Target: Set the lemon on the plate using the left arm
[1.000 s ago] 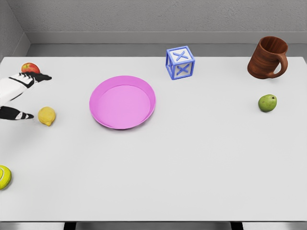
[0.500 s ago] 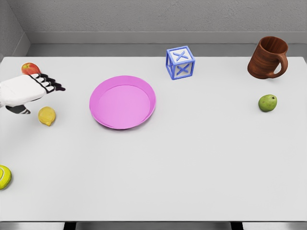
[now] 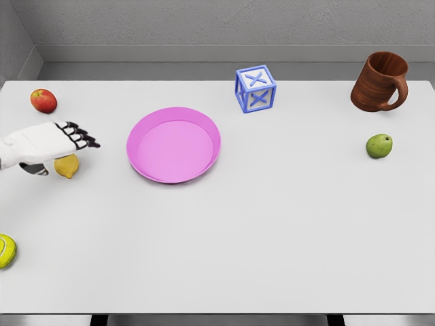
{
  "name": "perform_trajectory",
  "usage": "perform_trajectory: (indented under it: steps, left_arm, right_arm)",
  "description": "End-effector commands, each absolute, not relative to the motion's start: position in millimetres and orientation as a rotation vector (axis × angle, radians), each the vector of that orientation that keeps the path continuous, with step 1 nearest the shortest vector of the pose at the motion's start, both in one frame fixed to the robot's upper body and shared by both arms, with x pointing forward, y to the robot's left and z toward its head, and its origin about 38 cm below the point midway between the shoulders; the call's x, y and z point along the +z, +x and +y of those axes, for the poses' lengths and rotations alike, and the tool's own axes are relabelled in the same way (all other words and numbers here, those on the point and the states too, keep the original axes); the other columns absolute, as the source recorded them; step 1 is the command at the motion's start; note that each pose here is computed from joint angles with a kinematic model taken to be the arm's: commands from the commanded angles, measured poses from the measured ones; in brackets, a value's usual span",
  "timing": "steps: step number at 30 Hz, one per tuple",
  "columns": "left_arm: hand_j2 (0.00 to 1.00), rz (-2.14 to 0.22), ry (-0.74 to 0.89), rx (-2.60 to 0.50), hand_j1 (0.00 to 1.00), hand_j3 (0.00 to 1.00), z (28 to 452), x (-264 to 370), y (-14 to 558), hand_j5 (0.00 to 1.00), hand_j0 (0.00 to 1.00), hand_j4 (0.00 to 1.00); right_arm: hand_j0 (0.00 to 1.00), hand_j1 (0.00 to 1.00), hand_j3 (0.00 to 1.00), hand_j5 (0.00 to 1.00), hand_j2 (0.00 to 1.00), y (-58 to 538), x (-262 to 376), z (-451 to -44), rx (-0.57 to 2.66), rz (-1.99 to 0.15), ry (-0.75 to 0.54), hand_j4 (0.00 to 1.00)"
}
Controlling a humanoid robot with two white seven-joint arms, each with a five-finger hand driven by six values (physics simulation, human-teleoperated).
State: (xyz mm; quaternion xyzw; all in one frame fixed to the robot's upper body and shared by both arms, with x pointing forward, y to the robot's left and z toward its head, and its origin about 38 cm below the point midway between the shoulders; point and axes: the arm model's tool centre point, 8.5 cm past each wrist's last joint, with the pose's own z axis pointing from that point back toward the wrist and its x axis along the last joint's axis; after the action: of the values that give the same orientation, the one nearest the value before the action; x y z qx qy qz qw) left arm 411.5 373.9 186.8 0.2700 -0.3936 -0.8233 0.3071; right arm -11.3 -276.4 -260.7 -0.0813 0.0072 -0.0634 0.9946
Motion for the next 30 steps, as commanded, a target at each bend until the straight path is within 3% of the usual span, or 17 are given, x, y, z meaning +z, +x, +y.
perform_trajectory:
  steps: [1,9,14,25,27,30]
  left_arm:
    - [1.00,-1.031,0.691,-2.187,1.00,1.00,372,180,410,1.00,1.00,1.00]
    - [1.00,-0.950,0.688,-2.172,1.00,1.00,386,167,418,1.00,1.00,1.00]
    - [0.82,-0.932,0.705,-2.183,0.82,0.82,387,169,420,0.82,0.82,0.82]
    - [0.80,-0.949,0.689,-2.196,0.80,0.80,378,165,421,0.80,0.80,0.80]
    - [0.72,-0.946,0.685,-2.202,0.72,0.72,377,164,420,0.72,0.72,0.72]
    - [0.68,-0.938,0.669,-2.224,0.68,0.68,372,160,419,0.68,0.68,0.68]
  right_arm:
    - [1.00,1.00,1.00,1.00,1.00,-11,-261,-276,-0.128,0.015,-0.163,1.00]
    - [1.00,1.00,1.00,1.00,1.00,-11,-261,-276,-0.128,0.015,-0.163,1.00]
    - [1.00,1.00,1.00,1.00,1.00,-12,-261,-276,-0.128,0.016,-0.163,1.00]
    - [1.00,1.00,1.00,1.00,1.00,-12,-261,-276,-0.128,0.016,-0.163,1.00]
    - [1.00,1.00,1.00,1.00,1.00,-12,-261,-276,-0.128,0.016,-0.163,1.00]
    - [1.00,1.00,1.00,1.00,1.00,-12,-261,-276,-0.128,0.016,-0.163,1.00]
